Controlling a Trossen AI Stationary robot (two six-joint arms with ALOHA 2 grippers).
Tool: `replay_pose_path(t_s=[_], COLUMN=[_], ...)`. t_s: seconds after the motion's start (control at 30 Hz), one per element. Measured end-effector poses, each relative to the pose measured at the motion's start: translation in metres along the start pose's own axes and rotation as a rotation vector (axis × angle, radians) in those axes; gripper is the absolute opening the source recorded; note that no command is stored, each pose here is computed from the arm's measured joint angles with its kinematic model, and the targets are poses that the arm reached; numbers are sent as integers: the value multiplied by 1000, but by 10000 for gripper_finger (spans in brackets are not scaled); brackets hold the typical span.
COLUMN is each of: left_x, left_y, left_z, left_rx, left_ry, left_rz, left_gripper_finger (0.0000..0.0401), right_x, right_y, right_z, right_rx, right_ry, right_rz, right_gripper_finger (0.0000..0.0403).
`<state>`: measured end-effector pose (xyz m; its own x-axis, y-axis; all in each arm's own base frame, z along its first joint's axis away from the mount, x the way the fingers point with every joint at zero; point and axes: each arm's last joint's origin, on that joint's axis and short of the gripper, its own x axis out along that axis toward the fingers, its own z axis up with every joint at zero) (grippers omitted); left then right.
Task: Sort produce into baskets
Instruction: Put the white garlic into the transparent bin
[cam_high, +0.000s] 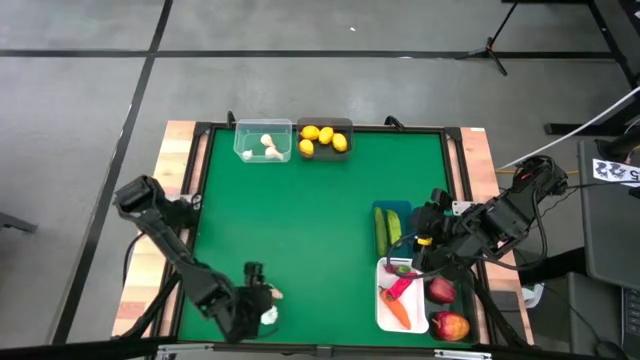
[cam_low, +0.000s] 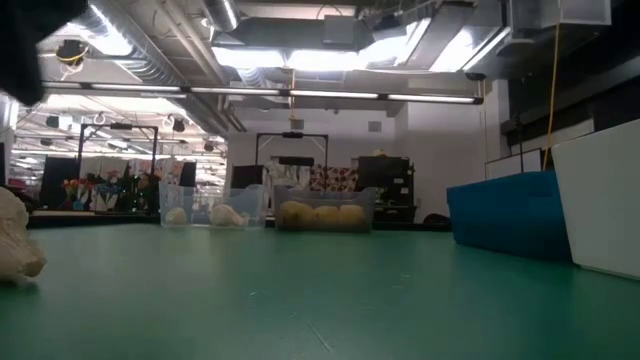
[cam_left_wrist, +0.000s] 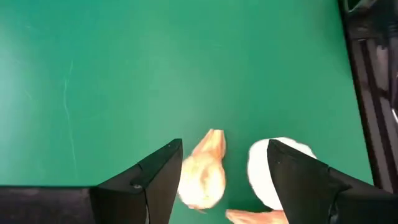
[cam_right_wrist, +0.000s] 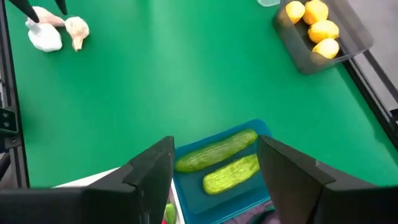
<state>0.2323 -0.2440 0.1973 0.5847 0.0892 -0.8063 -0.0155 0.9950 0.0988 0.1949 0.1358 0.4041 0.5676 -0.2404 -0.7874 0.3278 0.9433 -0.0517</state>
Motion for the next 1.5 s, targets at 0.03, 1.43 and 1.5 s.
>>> replay_pose_path(t_s=[0.03,1.43,1.5], left_x=[-1,11,-5], left_y=[-2,131,162], left_z=[-6,9,18], left_rx=[-8,-359,-352], left_ry=[-24,-466,-504], left_rz=[2,89,158], left_gripper_finger=[229,160,161], right_x=[0,0,0], right_y=[0,0,0], right_z=[0,4,4], right_rx=[0,17,17], right_ry=[-3,-80,-83], right_rz=[-2,-36,-38], right_gripper_finger=[230,230,230])
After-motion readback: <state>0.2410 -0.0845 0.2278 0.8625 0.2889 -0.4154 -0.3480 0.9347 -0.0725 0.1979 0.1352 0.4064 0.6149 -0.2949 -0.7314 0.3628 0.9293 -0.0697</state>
